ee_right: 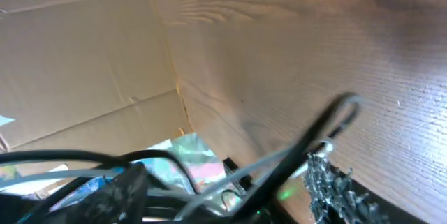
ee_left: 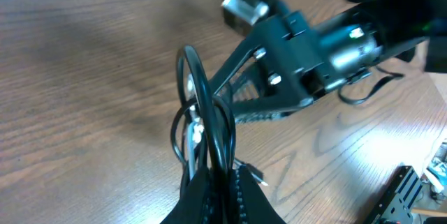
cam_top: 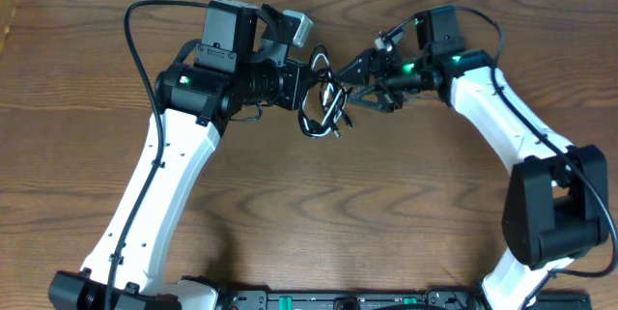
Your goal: Untangle cables
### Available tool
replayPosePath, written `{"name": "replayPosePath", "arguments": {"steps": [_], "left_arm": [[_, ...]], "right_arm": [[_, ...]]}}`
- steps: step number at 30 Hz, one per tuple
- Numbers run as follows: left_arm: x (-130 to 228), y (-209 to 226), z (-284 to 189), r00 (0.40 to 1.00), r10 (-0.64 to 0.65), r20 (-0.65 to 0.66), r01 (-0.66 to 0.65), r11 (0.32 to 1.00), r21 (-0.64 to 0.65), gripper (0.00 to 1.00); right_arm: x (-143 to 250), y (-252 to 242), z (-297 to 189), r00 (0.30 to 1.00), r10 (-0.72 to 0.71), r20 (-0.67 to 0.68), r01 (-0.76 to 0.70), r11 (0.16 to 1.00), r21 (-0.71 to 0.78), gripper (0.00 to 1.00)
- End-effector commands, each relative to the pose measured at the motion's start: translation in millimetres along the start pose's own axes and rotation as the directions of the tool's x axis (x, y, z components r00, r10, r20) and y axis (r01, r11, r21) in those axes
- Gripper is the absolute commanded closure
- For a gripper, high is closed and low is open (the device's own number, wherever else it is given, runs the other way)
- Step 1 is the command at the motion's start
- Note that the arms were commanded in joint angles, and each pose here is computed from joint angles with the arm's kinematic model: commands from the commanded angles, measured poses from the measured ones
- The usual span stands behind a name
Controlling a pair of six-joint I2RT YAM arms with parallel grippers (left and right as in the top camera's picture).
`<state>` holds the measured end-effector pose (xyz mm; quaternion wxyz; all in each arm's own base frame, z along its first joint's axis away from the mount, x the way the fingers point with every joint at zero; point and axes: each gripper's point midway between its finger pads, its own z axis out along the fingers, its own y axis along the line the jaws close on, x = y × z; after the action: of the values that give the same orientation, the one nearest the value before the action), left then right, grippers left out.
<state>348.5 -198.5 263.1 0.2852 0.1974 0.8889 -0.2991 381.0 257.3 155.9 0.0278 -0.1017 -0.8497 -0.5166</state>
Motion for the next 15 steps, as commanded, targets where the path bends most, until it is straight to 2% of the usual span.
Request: {"name": "replayPosePath", "arguments": {"steps": [1,5,13,15], "left_arm": [[-2,-4,-2,1.000,0.023,0.005,-0.023,1.000,0.020,0.93],[-2,-4,-2,1.000,0.022,0.004,-0.022,1.000,0.020,0.93],[-2,-4,-2,1.000,0.023,0.005,-0.023,1.000,0.018,0.93],[-3,-2,-3,1.000,0.023,0.009,-0.023,1.000,0.009,0.93]], "right_arm": [[3,-11,19,0.996,0.071,-0.047,-0.070,0.997,0.016,0.37],[2,-18,33,0.992,0.093,-0.089,-0.094,0.996,-0.005,0.52],[-4,-19,36,0.997,0.016,-0.082,-0.018,1.000,-0.024,0.95],[-8,-26,33,0.998,-0.015,-0.060,0.015,1.000,-0.002,0.99]]}}
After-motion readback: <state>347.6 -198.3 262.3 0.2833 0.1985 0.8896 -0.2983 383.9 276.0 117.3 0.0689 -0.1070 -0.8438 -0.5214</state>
